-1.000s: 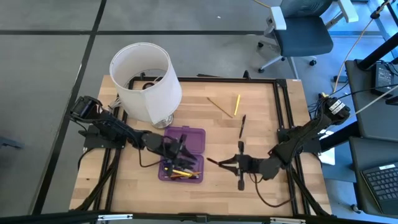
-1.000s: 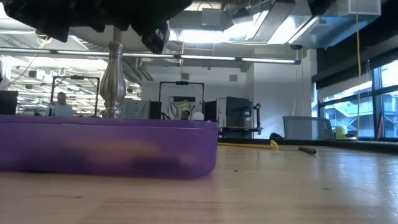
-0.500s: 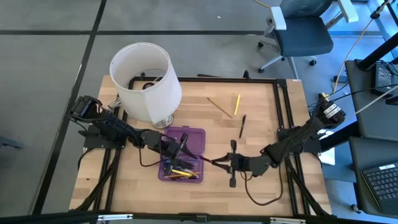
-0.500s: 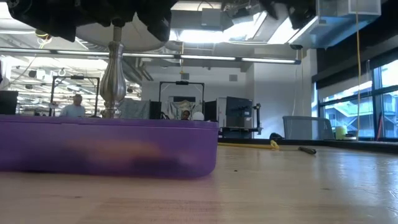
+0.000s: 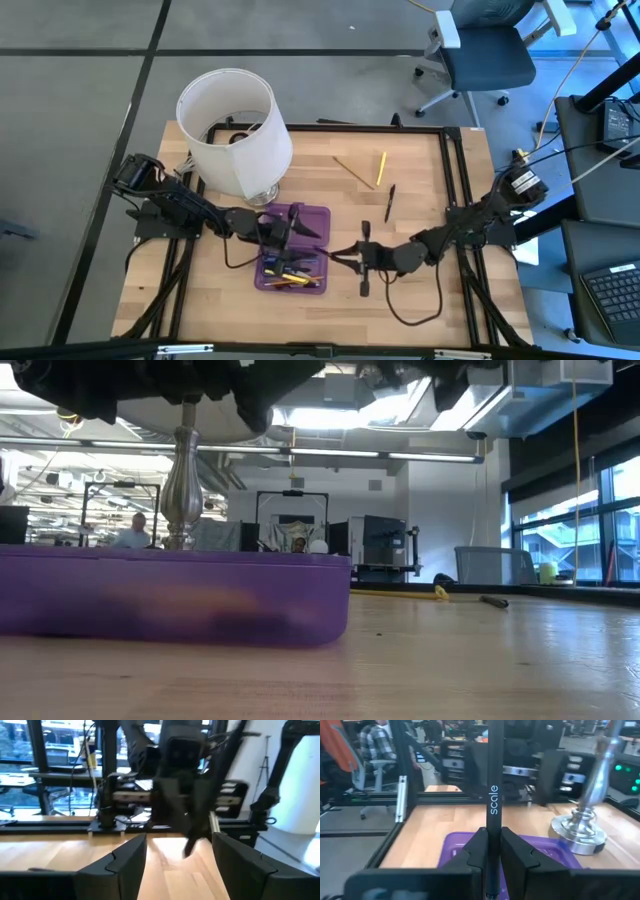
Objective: Pick & place school supplies into a supply box
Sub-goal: Put the black pen into the purple supply box
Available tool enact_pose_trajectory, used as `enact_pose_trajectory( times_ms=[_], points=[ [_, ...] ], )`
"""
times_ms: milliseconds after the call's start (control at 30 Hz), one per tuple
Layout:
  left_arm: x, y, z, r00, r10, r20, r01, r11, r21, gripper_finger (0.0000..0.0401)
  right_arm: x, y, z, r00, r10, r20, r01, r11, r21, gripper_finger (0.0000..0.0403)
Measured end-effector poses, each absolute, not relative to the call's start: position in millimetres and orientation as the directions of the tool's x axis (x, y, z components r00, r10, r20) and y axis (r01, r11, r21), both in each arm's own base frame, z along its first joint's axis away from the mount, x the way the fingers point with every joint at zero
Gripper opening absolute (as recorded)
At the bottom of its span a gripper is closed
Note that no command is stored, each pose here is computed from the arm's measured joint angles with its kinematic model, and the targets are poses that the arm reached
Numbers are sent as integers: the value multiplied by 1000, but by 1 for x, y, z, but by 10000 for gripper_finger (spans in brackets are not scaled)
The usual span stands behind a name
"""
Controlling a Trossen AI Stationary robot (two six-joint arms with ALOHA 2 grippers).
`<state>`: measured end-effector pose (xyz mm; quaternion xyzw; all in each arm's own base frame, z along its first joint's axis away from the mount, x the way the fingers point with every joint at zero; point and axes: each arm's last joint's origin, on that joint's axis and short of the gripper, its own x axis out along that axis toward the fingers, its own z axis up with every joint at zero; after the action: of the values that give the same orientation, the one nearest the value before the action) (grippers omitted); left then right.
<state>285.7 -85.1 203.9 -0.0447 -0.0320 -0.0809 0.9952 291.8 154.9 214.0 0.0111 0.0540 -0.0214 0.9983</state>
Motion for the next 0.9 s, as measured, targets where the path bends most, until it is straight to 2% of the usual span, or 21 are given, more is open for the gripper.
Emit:
enact_pose_trajectory(
  times_ms=[333,533,700,900],
  points=[
    [285,-87,207,976,-189,104,198,976,-85,216,306,143,202,992,-46,-116,51,998,33,44],
    [285,-87,210,974,-188,129,200,976,-88,200,309,138,199,991,-61,-117,67,997,49,44],
    [285,-86,212,971,-187,150,202,975,-89,164,310,137,198,991,-64,-115,71,996,59,44],
    [285,-86,212,971,-187,150,201,976,-89,100,310,138,199,992,-62,-112,69,996,61,44]
  ],
)
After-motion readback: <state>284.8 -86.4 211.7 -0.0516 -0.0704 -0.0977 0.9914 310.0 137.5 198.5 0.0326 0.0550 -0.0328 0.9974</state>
